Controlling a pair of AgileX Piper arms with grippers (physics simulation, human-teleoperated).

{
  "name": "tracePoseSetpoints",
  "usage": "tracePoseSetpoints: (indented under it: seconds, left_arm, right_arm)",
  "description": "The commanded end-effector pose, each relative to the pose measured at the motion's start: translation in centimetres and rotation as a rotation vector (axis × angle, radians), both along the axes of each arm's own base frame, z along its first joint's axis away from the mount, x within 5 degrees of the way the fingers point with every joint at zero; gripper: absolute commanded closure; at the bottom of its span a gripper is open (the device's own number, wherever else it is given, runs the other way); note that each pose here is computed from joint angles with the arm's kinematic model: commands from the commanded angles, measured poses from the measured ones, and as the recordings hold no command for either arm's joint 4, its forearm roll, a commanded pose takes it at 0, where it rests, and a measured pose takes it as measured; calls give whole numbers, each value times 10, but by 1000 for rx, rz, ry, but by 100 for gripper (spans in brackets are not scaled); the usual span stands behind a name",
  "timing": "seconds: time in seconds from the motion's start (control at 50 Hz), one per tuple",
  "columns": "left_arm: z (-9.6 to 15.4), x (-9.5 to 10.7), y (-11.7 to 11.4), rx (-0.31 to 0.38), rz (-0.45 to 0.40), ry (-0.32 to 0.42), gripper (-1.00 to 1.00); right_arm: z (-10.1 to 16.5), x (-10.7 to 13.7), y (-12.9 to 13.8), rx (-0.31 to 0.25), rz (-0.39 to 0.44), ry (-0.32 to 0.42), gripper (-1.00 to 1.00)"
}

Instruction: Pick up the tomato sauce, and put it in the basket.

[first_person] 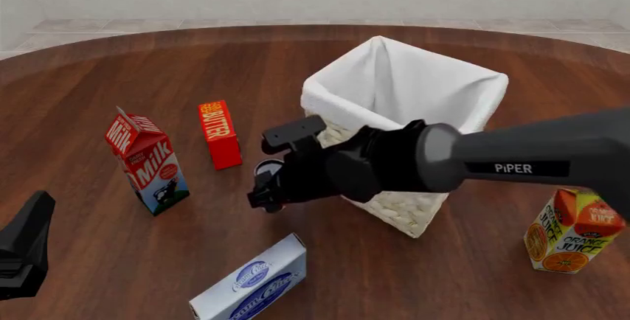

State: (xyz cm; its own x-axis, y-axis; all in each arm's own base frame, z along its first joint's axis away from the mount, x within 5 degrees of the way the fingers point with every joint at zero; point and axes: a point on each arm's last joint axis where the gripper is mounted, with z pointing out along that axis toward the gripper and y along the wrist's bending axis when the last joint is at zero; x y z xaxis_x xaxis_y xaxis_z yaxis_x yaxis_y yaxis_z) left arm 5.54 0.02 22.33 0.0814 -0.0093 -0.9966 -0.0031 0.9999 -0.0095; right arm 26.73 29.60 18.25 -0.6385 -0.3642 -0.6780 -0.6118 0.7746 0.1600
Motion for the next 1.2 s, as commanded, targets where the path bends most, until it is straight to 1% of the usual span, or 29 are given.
tracePoseSetpoints:
  seconds: [0.02, 0.26, 0.38, 0.46, 0.5, 0.58, 1.2]
  left_arm:
    - [-3, 1, 0, 3, -2, 0, -100]
    - [-3, 1, 0, 3, -2, 0, -100]
    - [-4, 0, 0, 3, -2, 0, -100]
    - [-3, 1, 0, 3, -3, 0, -100]
    - [-4, 0, 0, 3, -2, 0, -100]
    - [-3, 1, 0, 3, -3, 0, -100]
    - [-3, 1, 0, 3, -2, 0, -100]
  right_arm:
    - [16, -6, 1, 24, 6, -13, 100]
    - [41, -14, -4, 39, 27, -43, 100]
    - [55, -21, -6, 58, 36, -58, 100]
    - [62, -24, -9, 56, 44, -68, 100]
    - [71, -25, -13, 63, 44, -83, 100]
    - [80, -27, -16, 74, 45, -93, 100]
    - [129, -53, -42, 106, 80, -163, 100]
